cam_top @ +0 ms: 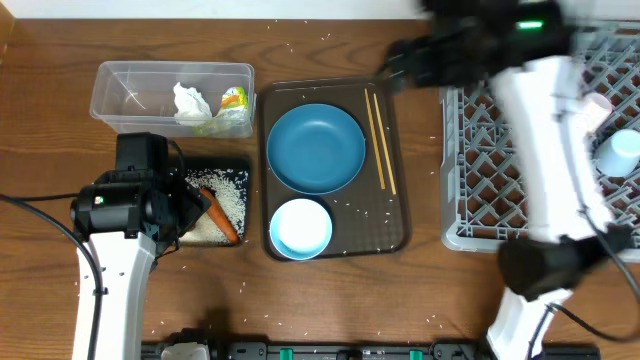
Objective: Sort waste into correct bins and load items into the dishwasher rack
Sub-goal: 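Move the right gripper to the blue plate and grasp its rim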
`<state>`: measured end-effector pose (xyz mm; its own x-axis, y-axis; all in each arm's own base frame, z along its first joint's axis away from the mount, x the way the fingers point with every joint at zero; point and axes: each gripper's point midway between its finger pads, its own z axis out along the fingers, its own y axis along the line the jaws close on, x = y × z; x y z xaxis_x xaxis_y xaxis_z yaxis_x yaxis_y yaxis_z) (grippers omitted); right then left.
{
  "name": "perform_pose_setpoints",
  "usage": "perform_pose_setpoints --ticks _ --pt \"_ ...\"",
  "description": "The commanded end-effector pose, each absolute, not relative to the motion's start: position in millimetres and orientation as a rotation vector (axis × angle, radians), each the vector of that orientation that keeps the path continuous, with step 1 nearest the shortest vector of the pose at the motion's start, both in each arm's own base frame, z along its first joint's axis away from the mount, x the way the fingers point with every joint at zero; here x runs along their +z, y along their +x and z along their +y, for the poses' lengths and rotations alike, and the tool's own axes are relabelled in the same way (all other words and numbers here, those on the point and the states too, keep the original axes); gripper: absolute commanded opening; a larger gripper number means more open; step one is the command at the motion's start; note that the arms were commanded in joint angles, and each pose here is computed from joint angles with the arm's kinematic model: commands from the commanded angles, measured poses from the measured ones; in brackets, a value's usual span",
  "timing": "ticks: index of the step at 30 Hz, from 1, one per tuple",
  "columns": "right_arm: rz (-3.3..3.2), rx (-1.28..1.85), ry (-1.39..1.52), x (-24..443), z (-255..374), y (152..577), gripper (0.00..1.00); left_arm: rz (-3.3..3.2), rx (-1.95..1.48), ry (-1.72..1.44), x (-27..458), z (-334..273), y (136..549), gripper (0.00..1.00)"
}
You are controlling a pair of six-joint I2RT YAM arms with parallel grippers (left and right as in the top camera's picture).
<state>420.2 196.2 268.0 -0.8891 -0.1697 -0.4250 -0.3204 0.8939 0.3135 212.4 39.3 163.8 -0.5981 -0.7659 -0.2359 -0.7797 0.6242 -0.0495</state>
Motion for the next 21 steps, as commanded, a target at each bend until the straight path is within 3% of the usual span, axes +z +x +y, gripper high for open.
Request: perform_pose_setpoints --ticks 1,6,13,18,21 --pt "2.796 0.455 -0.396 219 237 410 0.99 2.619 0.119 -1.249 164 43 211 0.98" --pt "2.952 0.423 -0.345 161 293 387 0.99 2.619 0.119 -1.249 164 43 211 0.98" --pt "2.86 0.435 -0.76 143 373 338 0.99 2.619 0.118 -1.249 164 43 211 0.98" --pt "2.773 0.103 -0.761 129 379 335 0.99 2.619 0.118 -1.249 164 43 211 0.98" --pt "2.738 -0.005 -0.714 119 381 339 0.91 2.619 0.119 -1.249 164 43 211 0.98"
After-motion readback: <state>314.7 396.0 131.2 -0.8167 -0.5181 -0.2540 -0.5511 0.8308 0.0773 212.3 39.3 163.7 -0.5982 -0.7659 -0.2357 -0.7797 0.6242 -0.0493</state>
